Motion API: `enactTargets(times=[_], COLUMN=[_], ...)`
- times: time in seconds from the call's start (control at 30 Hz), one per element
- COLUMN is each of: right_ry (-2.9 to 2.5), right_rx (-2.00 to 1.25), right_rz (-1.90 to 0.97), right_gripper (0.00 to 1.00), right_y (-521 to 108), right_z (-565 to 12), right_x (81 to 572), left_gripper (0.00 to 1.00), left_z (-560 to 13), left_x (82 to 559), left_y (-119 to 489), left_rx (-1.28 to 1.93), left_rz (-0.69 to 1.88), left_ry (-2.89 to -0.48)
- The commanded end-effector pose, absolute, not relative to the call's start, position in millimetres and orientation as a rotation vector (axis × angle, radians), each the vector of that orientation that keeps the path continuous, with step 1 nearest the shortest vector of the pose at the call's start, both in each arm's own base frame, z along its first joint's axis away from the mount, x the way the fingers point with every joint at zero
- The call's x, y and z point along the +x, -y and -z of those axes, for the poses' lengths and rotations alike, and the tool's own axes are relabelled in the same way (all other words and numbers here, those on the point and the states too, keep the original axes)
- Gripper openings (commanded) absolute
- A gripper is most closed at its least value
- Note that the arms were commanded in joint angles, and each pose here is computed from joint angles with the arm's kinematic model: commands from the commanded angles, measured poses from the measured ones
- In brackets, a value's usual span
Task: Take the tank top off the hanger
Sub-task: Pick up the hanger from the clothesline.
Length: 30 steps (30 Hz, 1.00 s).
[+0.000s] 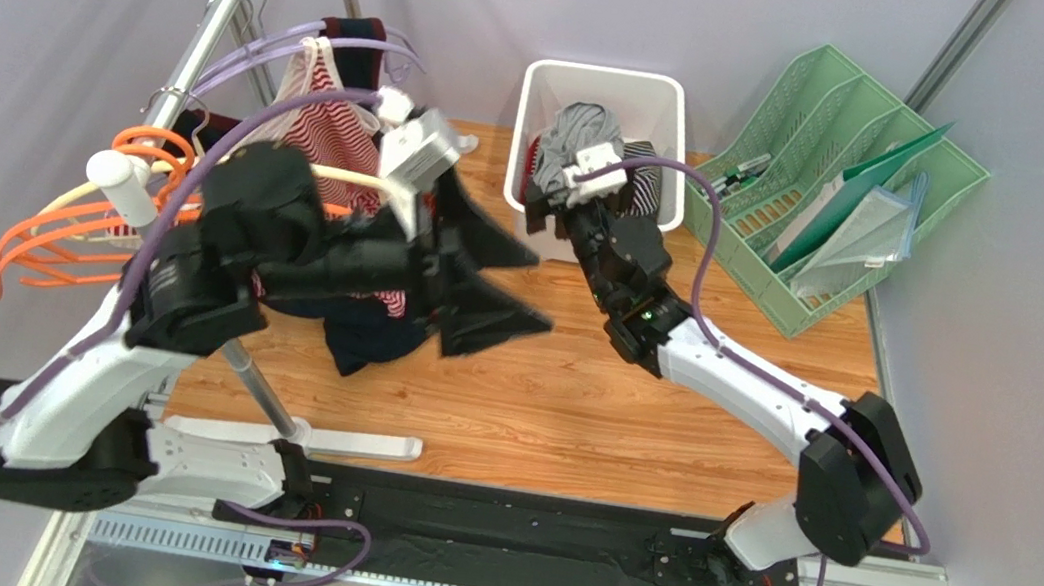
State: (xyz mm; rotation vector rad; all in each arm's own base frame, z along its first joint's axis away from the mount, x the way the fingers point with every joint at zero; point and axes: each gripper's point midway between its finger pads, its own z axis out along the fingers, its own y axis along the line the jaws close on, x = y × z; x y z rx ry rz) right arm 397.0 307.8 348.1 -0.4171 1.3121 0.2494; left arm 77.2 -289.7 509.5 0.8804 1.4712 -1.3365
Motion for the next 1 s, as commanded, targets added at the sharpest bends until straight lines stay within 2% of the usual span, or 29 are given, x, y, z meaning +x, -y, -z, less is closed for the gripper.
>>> enactTargets(times=[0.0,0.13,0.23,0.33,0.43,0.63,0.87,0.9,0.97], right_ry=[-1.483,-1.566,-1.627,-1.683,-1.689,-1.657,-1.572,-1.566,-1.548], right_rx=[-0.284,-0.201,-0.114,-0.043,0.021,0.047,0.08,0.082,0.091], right_rz=[-0.35,-0.409,-0.424,-0.424,-0.445,-0.506,-0.523,-0.519,-0.522], right_gripper=[0.9,0.91,0.91,0.91,0.91,0.91,0.9,0.9,0.9], right_y=[-277.3,-252.3,-235.6,-215.4,-199.1,-178.1,-150.2,-147.3,-141.8], right_z=[-299.5,-284.7,-271.7,-266.3,-277.8,-302.7,-327.5,-327.8,-332.4], right_x=[371.3,344.1,331.5,316.0,301.9,274.9,252.6,251.2,247.0], left_gripper=[0.86,0.87,0.89,0.89,0.87,0.83,0.84,0.99,0.99], left_z=[-515.5,-523.3,-526.4,-527.4,-528.2,-540.2,-539.0,-536.2,-535.6], left_x=[167.0,224.9,270.9,314.5,337.7,342.9,362.1,366.1,372.8], left_y=[294.1,294.0,280.3,249.0,207.2,136.8,105.6,106.6,104.0], left_rx=[0.564,0.352,0.18,-0.071,-0.355,-0.647,-0.739,-0.725,-0.75], left_rz=[1.025,0.996,0.877,0.704,0.546,0.338,0.141,0.111,0.081], left_ry=[-1.679,-1.733,-1.722,-1.683,-1.615,-1.418,-1.42,-1.423,-1.39])
